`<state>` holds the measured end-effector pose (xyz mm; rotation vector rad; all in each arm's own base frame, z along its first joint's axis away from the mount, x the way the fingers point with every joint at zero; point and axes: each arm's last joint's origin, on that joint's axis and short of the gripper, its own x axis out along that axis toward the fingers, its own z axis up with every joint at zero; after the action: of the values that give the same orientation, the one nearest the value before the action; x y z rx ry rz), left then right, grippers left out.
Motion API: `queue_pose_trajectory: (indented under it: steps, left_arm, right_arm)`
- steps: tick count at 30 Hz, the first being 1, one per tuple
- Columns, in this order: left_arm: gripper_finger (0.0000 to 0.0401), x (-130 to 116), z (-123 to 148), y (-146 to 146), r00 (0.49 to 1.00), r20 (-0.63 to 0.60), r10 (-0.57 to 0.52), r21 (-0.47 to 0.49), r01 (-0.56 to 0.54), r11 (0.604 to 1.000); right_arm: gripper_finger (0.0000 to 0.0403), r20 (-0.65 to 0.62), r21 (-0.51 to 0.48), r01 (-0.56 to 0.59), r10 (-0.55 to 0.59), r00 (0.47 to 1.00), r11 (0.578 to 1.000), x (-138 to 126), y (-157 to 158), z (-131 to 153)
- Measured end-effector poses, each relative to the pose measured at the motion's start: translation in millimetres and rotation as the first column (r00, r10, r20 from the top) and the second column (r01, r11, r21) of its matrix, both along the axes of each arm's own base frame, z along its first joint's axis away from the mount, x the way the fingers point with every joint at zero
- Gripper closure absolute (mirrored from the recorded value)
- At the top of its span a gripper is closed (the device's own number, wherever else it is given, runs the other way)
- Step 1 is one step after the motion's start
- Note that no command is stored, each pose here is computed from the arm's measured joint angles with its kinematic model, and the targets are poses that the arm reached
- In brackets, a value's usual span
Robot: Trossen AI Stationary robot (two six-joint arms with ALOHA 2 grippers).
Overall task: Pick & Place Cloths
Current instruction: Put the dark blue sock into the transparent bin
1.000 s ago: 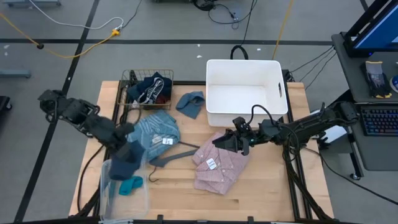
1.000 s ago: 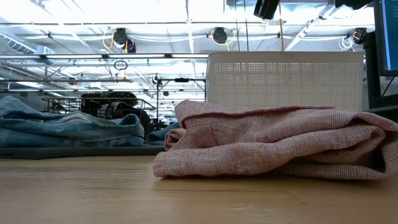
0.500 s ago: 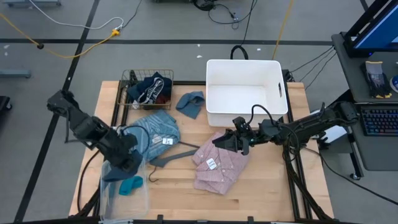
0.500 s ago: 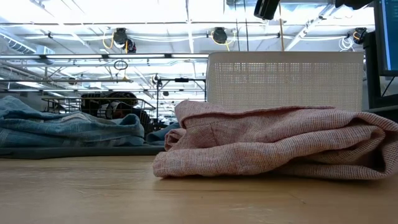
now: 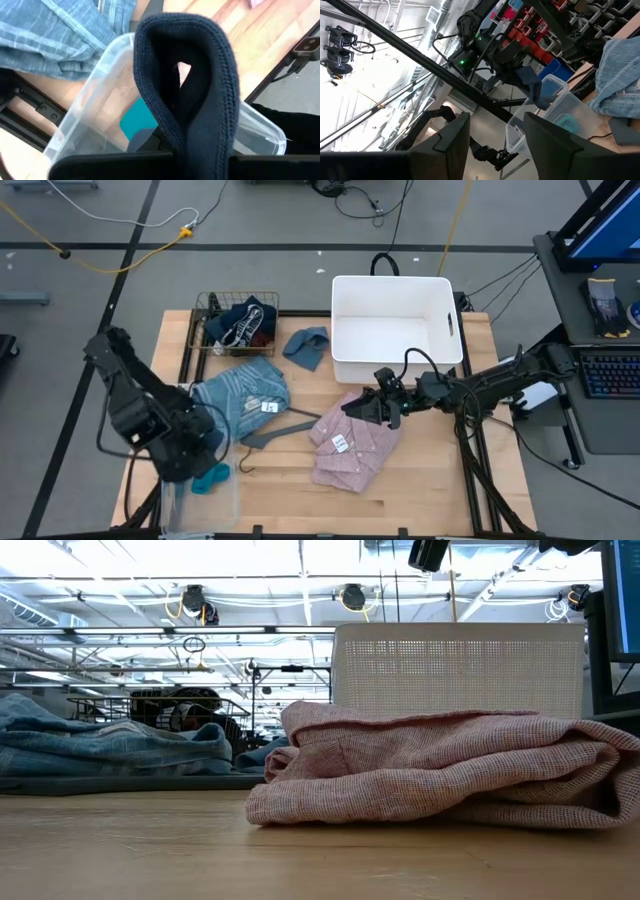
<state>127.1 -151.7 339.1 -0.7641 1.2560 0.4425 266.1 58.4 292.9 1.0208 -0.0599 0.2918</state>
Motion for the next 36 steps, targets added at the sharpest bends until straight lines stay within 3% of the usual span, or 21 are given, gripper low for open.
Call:
queue_pose_trajectory:
  steps: [6,16,23,36]
  left_arm:
    - [0.04,-6,-7,-13,0.998,0.05,0.045,0.045,-0.047,0.998]
    - [0.0399,-1,-64,-32,0.998,-0.017,0.068,0.085,-0.066,0.994]
    - [0.0382,-7,-93,-32,0.989,-0.145,0.042,0.055,-0.034,0.998]
    - [0.0365,-6,-99,-35,0.99,-0.139,0.021,0.01,-0.019,1.0]
  right_arm:
    - [0.0223,0.0,-0.002,0.0,0.0,1.0,1.0,0,0,0]
    - [0.0221,0.001,-0.006,0.001,-0.001,1.0,1.0,0,0,0]
    - [0.0221,-0.001,0.004,-0.001,0.001,1.0,1.0,0,0,0]
    - [0.022,0.0,0.002,0.003,-0.003,1.0,1.0,0,0,0]
